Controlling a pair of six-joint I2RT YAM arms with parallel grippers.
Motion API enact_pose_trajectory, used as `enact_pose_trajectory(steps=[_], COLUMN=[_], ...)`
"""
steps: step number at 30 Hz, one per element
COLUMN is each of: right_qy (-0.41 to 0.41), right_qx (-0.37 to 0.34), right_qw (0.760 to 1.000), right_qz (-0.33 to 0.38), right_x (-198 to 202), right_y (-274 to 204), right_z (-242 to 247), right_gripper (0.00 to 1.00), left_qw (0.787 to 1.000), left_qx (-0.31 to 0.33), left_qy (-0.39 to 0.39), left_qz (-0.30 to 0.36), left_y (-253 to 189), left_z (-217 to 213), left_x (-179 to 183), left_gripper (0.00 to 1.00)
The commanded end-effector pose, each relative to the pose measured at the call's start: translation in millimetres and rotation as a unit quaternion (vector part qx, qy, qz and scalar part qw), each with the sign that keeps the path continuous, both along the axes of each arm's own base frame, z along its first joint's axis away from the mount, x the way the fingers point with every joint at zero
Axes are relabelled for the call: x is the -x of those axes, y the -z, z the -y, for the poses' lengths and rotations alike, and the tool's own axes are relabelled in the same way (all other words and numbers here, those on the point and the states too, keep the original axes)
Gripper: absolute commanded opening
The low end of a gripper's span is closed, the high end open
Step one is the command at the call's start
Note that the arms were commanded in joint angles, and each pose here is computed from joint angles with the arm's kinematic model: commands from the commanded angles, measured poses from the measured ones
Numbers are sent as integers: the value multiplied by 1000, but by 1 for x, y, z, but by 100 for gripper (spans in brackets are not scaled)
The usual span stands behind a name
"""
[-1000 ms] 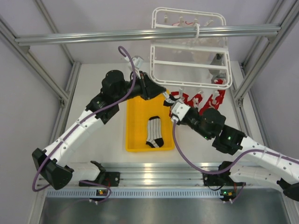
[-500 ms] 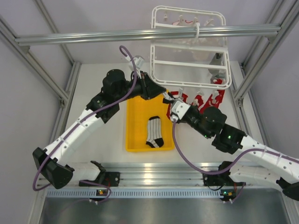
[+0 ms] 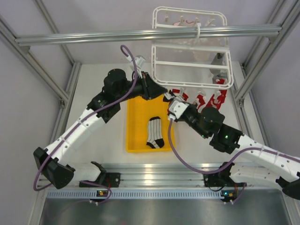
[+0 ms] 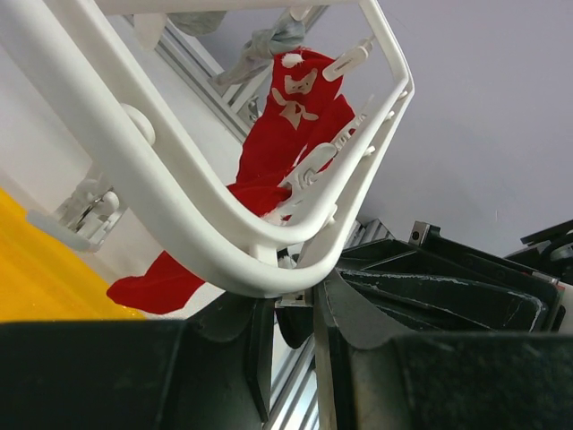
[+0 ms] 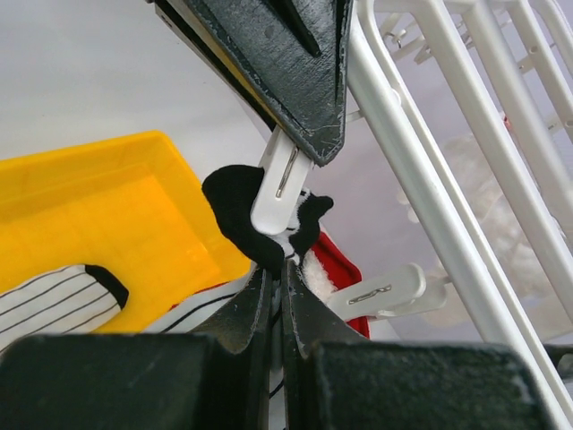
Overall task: Clip the socks to the hanger
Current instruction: Clamp the sock onto the hanger.
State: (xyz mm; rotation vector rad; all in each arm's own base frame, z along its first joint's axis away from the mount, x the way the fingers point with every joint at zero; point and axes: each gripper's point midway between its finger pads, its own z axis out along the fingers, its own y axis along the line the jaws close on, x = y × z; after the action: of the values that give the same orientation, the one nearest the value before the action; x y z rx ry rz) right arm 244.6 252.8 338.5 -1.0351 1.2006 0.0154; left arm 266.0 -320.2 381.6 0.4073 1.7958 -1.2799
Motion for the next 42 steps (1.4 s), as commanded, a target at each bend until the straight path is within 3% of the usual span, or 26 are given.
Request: enact_pose_trajectory(steps=[1, 3, 4, 7, 11, 21, 31, 32, 42], right_qy=[10, 10, 11, 11, 13, 52, 71, 65, 25], right_qx=[-51, -52, -52, -49, -38, -25, -44, -47, -42], right_qw=[998, 998, 998, 998, 999, 998, 994, 994, 994], right_qz=[34, 34, 32, 27, 12, -23, -77, -77, -103], right_x=[2, 2, 3, 4, 6, 4, -17, -16, -9], right_y=[-40, -41, -40, -36, -19, 17, 26, 24, 28], right_z=[4, 5, 5, 7, 12, 51, 83, 83, 79], right_gripper=[0, 0, 0, 0, 0, 0, 2, 2, 4], left_qw=[999, 999, 1000, 1000, 999, 993, 992, 986, 951], left_qx=[-13, -11, -7, 6, 31, 78, 18, 23, 11], left_qy=[35, 28, 21, 8, -15, -52, 2, 24, 65], left_qz=[-35, -29, -19, 3, 35, 67, 122, 164, 302], left_y=[10, 7, 1, -15, -39, -57, -21, -27, -42], left_z=[4, 3, 1, -4, -16, -69, -62, -58, -30], left_x=[16, 13, 11, 10, 5, 9, 8, 12, 14], left_gripper=[24, 33, 43, 56, 64, 65, 60, 59, 57])
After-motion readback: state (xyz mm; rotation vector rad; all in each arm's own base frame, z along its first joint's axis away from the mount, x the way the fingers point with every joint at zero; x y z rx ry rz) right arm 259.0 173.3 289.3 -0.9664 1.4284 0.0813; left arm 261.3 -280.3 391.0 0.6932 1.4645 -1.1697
